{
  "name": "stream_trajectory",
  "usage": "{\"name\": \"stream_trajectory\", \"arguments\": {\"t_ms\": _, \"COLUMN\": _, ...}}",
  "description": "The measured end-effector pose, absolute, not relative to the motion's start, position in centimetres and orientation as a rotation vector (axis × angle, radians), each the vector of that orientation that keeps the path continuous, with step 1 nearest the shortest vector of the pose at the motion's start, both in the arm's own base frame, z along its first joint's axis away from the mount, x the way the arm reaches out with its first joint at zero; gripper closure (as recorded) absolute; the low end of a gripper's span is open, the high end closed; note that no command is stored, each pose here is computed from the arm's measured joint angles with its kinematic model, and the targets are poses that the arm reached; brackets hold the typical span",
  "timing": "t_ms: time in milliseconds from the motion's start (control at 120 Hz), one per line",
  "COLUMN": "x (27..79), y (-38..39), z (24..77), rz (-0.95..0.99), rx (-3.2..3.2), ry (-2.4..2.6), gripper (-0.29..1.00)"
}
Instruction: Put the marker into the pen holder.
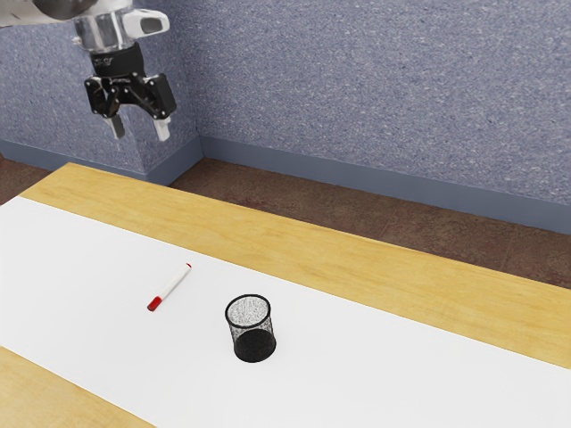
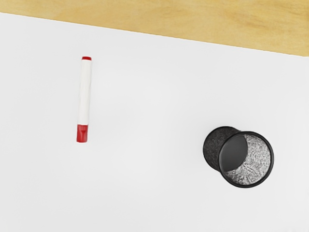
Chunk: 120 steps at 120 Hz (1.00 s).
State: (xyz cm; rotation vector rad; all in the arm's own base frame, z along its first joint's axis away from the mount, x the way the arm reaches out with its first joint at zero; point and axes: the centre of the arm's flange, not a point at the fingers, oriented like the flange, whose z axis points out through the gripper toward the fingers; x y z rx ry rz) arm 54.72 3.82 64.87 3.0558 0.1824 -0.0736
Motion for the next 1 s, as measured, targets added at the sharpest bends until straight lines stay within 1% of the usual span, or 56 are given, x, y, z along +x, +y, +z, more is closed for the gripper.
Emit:
{"name": "stream_trajectory", "arguments": {"t_ms": 133, "x": 56.1, "y": -0.4, "z": 63.1, "rz": -0.062, "rx": 3.079, "ry": 0.073, "gripper": 0.0}}
{"name": "stream_trajectory", "arguments": {"t_ms": 183, "x": 57.7, "y": -1.1, "z": 60.2, "rz": -0.123, "rx": 3.073, "ry": 0.047, "gripper": 0.0}}
{"name": "stream_trajectory", "arguments": {"t_ms": 308, "x": 61.6, "y": 5.6, "z": 51.0, "rz": -0.318, "rx": 3.064, "ry": 0.25, "gripper": 0.0}}
{"name": "stream_trajectory", "arguments": {"t_ms": 417, "x": 63.0, "y": 9.4, "z": 44.7, "rz": -0.418, "rx": 3.06, "ry": 0.363, "gripper": 0.0}}
{"name": "stream_trajectory", "arguments": {"t_ms": 592, "x": 62.1, "y": 14.7, "z": 36.2, "rz": -0.483, "rx": 3.038, "ry": 0.499, "gripper": 0.0}}
{"name": "stream_trajectory", "arguments": {"t_ms": 733, "x": 61.5, "y": 17.6, "z": 32.1, "rz": -0.48, "rx": 3.026, "ry": 0.568, "gripper": 0.0}}
{"name": "stream_trajectory", "arguments": {"t_ms": 875, "x": 58.8, "y": 15.3, "z": 28.7, "rz": -0.493, "rx": 3.052, "ry": 0.489, "gripper": 0.0}}
{"name": "stream_trajectory", "arguments": {"t_ms": 1000, "x": 57.2, "y": 13.1, "z": 26.6, "rz": -0.418, "rx": 3.127, "ry": 0.353, "gripper": 0.02}}
